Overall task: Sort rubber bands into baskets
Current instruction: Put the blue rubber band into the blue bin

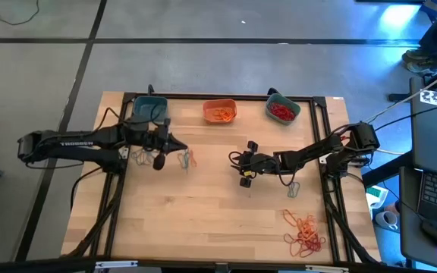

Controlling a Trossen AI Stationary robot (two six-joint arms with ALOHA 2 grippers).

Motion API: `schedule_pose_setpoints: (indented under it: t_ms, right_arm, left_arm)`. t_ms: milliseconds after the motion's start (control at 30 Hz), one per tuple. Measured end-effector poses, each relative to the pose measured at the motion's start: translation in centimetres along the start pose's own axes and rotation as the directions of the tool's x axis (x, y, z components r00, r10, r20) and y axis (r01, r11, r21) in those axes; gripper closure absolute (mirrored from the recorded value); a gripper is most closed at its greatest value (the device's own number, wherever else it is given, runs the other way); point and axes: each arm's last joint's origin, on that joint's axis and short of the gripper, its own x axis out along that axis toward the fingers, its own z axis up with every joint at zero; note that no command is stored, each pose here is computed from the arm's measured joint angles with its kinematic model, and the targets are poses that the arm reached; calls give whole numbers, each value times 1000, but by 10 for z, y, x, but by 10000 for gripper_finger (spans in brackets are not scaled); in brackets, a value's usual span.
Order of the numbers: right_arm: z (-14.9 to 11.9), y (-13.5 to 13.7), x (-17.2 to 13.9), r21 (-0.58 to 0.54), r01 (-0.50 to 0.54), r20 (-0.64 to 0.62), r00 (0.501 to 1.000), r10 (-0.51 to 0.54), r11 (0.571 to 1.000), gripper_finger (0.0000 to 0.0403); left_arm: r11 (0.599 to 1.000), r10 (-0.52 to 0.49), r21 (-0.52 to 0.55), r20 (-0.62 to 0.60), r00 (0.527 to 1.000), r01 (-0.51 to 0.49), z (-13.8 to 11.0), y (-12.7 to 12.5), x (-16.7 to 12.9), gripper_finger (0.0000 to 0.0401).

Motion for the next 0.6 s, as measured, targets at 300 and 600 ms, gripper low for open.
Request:
schedule_pose_setpoints:
  t_ms: [300,600]
  right_arm:
    - [1,0,0,5,0,14,1000,0,1000,262]
    - [1,0,0,4,0,13,1000,0,1000,262]
  left_arm:
    - [999,-37,15,12,999,37,2,-7,2,394]
    - [987,154,43,-45,987,-152,-5,-4,10,394]
